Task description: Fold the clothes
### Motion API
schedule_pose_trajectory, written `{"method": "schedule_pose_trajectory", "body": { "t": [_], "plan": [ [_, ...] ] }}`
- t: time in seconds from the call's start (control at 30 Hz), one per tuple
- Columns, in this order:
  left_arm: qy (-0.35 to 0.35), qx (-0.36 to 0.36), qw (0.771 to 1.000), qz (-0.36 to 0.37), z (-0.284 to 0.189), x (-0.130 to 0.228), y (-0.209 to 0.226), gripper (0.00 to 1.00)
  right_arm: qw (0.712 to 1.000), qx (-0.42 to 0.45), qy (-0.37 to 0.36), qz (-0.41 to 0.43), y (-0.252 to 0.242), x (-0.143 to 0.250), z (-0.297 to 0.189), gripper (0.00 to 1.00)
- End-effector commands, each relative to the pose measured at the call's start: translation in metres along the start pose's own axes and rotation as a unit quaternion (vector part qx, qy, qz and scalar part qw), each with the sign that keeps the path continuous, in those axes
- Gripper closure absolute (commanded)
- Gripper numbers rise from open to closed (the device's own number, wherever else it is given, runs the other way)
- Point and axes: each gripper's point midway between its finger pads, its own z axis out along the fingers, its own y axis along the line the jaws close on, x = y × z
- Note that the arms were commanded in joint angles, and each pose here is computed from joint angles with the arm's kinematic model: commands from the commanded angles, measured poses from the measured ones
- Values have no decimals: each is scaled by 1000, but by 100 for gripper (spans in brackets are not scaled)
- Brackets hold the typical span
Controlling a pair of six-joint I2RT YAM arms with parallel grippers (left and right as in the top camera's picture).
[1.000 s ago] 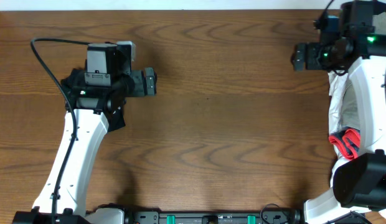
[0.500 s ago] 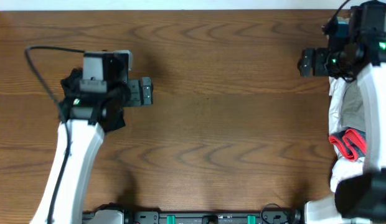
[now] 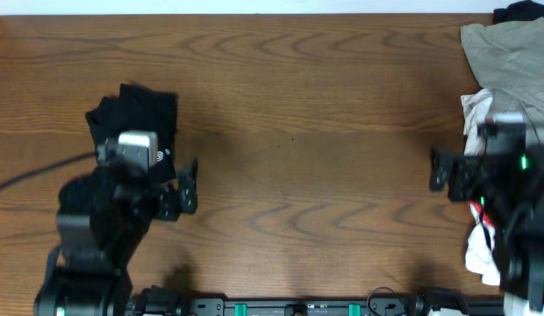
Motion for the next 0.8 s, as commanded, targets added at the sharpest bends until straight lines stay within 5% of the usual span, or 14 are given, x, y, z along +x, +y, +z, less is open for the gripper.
{"method": "schedule_pose_trajectory", "body": {
  "t": [0.0, 0.47, 0.77],
  "plan": [
    [-18, -7, 1000, 9, -10, -1, 2, 2, 1000, 1, -13, 4, 3, 10, -18, 1],
    [-26, -7, 1000, 10, -14, -2, 1, 2, 997, -3, 80, 13, 9, 73, -43, 1],
    [-26, -7, 1000, 10, -14, -2, 1, 2, 996, -1, 92, 5, 8, 81, -46, 1]
  ]
}}
